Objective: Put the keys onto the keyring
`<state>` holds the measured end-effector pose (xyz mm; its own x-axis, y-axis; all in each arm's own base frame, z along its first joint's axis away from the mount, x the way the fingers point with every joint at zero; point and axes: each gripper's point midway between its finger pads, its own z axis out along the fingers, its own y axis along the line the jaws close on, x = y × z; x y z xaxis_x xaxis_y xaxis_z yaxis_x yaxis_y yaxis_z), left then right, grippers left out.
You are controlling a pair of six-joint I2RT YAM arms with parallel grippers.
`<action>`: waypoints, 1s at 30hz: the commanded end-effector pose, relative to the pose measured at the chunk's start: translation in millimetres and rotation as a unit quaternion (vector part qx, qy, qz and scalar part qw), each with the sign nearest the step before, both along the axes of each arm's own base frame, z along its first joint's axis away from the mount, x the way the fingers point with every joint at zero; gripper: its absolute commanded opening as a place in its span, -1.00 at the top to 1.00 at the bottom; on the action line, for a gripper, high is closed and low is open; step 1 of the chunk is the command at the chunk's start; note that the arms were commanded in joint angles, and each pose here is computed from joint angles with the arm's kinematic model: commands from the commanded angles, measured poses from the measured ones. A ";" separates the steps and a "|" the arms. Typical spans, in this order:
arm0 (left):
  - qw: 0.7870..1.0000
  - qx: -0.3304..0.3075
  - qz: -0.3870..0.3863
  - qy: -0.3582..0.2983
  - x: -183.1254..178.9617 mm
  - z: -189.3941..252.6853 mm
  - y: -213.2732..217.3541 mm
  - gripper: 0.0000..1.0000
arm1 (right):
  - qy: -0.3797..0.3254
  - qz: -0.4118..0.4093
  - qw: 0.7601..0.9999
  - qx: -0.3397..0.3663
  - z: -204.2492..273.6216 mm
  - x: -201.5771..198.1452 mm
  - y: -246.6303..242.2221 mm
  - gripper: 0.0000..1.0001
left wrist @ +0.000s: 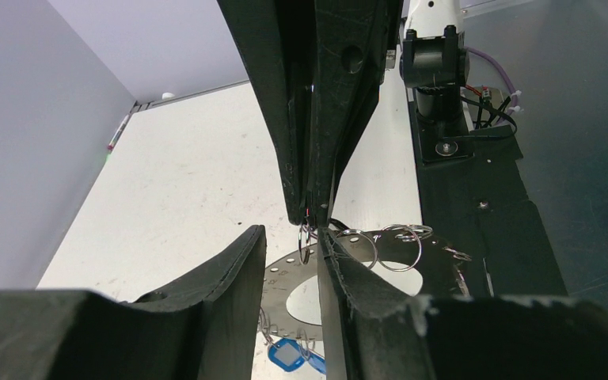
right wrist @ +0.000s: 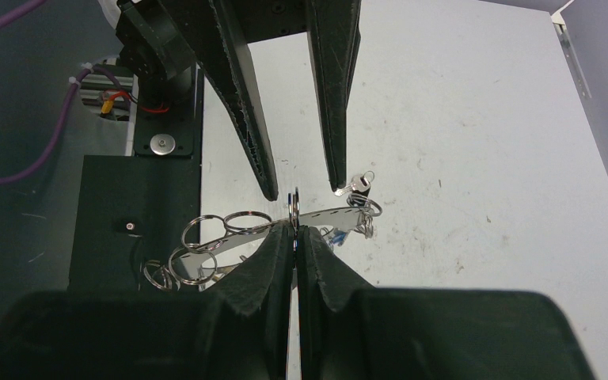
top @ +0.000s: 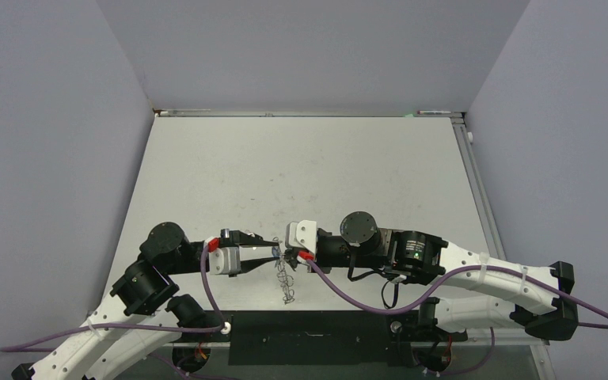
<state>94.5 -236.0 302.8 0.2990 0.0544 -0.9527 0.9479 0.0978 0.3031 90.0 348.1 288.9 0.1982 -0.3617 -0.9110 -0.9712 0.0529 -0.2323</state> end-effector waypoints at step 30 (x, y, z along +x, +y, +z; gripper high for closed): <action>1.000 -0.010 -0.015 0.000 -3.4 5.8 -4.3 0.40 | -0.013 0.007 0.998 0.054 28.2 -1.6 15.4 0.90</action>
<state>95.1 -239.2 299.5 0.2820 0.0601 -0.9575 0.9543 0.0848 0.2864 88.9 355.6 285.1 0.1998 -0.3618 -0.9106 -0.9724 0.0407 -0.2296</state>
